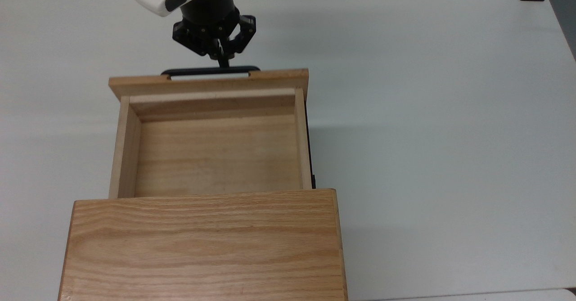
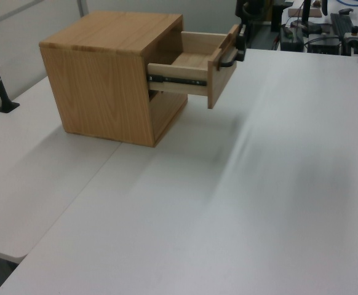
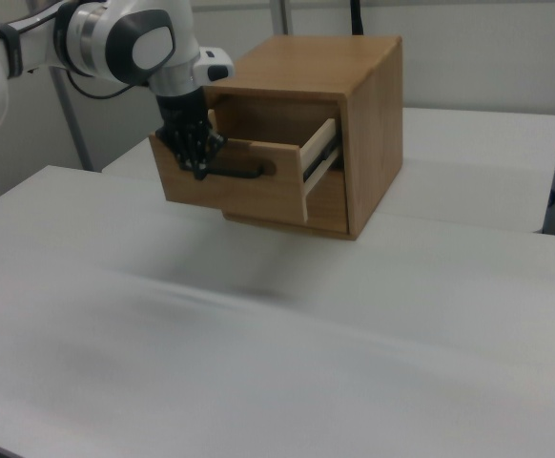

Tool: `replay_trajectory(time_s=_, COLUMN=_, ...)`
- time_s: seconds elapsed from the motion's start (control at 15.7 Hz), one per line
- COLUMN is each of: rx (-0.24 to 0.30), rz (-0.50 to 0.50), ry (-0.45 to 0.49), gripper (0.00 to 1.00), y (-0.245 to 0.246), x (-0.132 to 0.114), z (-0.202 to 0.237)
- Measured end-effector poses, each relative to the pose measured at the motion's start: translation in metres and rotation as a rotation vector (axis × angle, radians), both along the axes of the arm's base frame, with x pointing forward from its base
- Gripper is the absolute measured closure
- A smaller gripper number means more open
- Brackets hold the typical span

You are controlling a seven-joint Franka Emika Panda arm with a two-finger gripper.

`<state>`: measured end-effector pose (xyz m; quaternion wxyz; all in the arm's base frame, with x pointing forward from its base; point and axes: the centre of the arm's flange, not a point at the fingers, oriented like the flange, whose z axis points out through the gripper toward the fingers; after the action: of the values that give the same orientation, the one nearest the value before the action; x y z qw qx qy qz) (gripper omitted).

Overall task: Close the drawer by sliding it
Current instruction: 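Push the drawer handle with the gripper into the wooden cabinet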

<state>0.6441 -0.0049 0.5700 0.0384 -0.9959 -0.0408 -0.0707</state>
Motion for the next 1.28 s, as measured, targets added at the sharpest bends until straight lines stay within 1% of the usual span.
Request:
replay_trajectory(time_s=0.26, rx=0.001, rz=-0.053, ry=-0.127, gripper=1.00, y=-0.005, x=0.024, z=-0.005)
replay_trajectory(time_s=0.51, rx=0.001, rz=-0.117, ry=-0.225, gripper=1.00, y=-0.001, x=0.052, z=-0.031)
replay_trajectory(time_s=0.77, rx=0.033, rz=-0.239, ry=-0.393, gripper=1.00, y=0.010, x=0.080, z=-0.049)
replay_trajectory(time_s=1.02, rx=0.040, rz=-0.259, ry=-0.481, gripper=1.00, y=0.013, x=0.091, z=-0.056)
replay_trajectory(time_s=1.28, rx=0.038, rz=-0.260, ry=-0.566, gripper=1.00, y=0.018, x=0.110, z=-0.064)
